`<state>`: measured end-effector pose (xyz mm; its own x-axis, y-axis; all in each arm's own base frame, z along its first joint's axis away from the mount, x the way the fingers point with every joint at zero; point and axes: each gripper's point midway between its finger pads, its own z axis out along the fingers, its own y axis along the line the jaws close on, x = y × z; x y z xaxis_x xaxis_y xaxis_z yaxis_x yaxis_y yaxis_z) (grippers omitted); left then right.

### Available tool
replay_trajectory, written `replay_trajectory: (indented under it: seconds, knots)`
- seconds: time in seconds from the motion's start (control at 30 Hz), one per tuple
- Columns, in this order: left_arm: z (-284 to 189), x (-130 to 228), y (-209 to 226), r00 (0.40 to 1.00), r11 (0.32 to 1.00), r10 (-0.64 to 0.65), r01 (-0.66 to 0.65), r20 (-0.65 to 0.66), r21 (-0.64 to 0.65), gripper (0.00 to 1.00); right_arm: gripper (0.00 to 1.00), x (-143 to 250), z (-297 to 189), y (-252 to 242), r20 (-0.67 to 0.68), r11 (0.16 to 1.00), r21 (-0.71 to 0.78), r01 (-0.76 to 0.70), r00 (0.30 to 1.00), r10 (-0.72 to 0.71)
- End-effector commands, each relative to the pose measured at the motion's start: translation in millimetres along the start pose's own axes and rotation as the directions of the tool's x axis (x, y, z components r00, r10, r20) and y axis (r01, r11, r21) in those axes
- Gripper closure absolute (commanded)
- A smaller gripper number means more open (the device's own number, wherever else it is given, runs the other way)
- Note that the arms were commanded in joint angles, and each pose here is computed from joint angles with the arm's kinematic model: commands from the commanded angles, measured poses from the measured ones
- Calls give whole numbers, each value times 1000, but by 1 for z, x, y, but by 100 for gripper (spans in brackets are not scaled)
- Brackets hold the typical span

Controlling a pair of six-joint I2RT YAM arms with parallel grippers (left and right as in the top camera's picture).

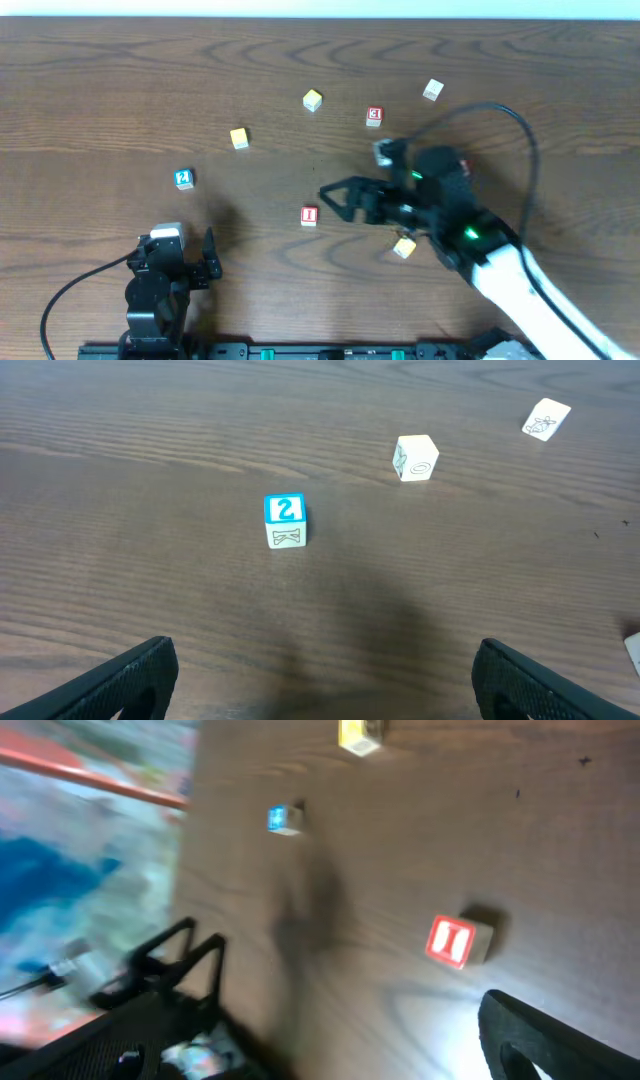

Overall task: Spell out Ai2
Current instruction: 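Reach the right gripper to the red 'I' block and grasp it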

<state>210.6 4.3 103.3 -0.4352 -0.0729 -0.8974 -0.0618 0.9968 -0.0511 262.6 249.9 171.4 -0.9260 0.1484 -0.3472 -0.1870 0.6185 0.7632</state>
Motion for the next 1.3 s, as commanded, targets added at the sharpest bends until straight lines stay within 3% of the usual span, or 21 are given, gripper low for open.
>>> replay_trajectory:
  seconds: [0.0,0.17,0.4,0.77,1.27]
  knots:
    - [2,4,4,1000,1000,15,-15,-6,-20,4,1,-14,26,-10,30,983,164,80,996,-86]
    - [2,4,4,1000,1000,15,-15,-6,-19,5,1,-5,67,-19,-28,939,317,129,992,-127]
    - [2,4,4,1000,1000,15,-16,-6,-20,5,1,13,93,-50,-94,811,559,174,985,-147]
    - [2,4,4,1000,1000,15,-15,-6,-20,5,8,41,115,-84,-163,745,644,171,983,-85]
    - [2,4,4,1000,1000,15,-15,-6,-20,5,14,50,127,-93,-166,739,655,157,984,-62]
